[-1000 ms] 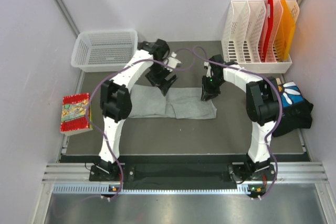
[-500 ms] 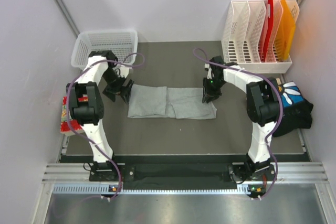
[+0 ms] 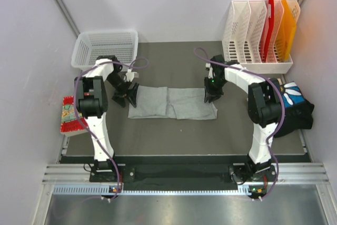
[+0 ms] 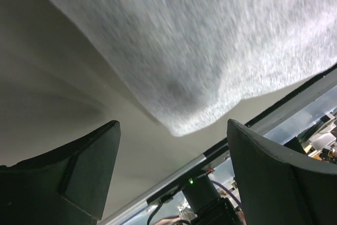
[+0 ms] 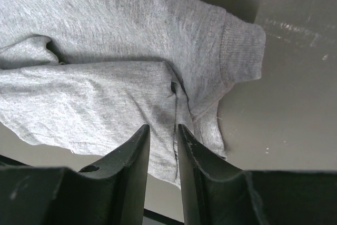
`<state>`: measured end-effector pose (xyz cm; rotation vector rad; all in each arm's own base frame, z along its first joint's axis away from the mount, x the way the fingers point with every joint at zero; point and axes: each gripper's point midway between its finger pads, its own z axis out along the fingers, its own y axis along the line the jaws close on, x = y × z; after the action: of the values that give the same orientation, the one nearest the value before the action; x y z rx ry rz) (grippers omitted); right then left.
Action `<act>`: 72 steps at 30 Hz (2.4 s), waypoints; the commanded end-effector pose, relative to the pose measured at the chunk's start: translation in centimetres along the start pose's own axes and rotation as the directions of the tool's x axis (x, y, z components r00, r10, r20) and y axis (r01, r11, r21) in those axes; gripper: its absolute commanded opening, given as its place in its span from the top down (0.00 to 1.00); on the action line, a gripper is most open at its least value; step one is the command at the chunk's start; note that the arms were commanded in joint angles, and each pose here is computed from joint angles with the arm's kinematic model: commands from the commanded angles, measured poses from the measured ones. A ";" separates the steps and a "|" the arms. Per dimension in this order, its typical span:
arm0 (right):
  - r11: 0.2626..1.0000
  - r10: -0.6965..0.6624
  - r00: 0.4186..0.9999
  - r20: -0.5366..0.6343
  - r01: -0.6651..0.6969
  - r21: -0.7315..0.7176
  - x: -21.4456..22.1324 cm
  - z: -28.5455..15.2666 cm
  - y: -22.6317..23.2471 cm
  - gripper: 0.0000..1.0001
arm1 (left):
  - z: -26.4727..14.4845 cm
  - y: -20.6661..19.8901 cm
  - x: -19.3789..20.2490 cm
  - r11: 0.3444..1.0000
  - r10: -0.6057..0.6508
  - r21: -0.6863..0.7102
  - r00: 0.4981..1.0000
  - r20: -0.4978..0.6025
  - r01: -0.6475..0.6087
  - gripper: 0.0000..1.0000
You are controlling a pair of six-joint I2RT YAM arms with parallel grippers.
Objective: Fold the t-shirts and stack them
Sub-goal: Fold the tshirt
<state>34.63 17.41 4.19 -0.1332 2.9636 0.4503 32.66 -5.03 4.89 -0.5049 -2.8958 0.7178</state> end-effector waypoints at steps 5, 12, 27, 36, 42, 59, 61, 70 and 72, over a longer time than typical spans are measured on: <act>0.999 -0.046 0.996 0.081 0.047 -0.007 -1.3 -3.2 1.4 0.72 | 0.8 0.9 -3.3 0.999 0.029 -0.023 0.993 0.115 -0.026 0.14; 0.999 -0.050 0.996 0.077 0.050 -0.001 -1.2 -3.5 1.4 0.73 | 2.7 -0.6 -3.4 0.996 0.082 -0.031 0.994 0.072 -0.080 0.25; 0.999 -0.054 0.995 0.087 0.054 -0.002 -1.1 -3.7 1.4 0.74 | 2.6 -1.8 -2.8 0.997 0.083 -0.005 0.995 0.061 -0.082 0.46; 0.999 -0.045 0.996 0.074 0.045 -0.006 -0.2 -2.9 1.1 0.75 | 2.3 -2.4 -2.2 0.996 0.089 0.016 0.995 0.049 -0.090 0.24; 0.999 -0.045 0.996 0.077 0.046 -0.006 -0.4 -3.0 1.2 0.75 | 2.4 -3.0 -2.8 0.994 0.080 0.065 0.996 0.049 -0.084 0.68; 0.999 -0.049 0.995 0.090 0.050 -0.016 -0.3 -3.2 1.3 0.75 | -6.3 4.3 3.5 0.964 0.097 -0.242 0.994 -0.054 -0.107 1.00; 0.998 -0.048 0.994 0.093 0.050 -0.021 -0.4 -3.2 1.4 0.75 | -8.1 5.3 4.3 0.958 0.089 -0.266 0.994 -0.063 -0.102 1.00; 0.998 -0.052 0.992 0.112 0.056 -0.037 -0.8 -3.4 1.8 0.75 | -12.6 4.9 2.7 0.911 0.146 -0.388 0.989 -0.008 -0.138 1.00; 0.998 -0.052 0.992 0.112 0.056 -0.038 -0.8 -3.3 1.8 0.75 | -11.7 3.3 1.7 0.899 0.199 -0.389 0.979 -0.042 -0.199 1.00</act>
<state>33.98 17.21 5.47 -0.1478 2.9328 0.4456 37.36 7.31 10.19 -0.6820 -3.1506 0.1201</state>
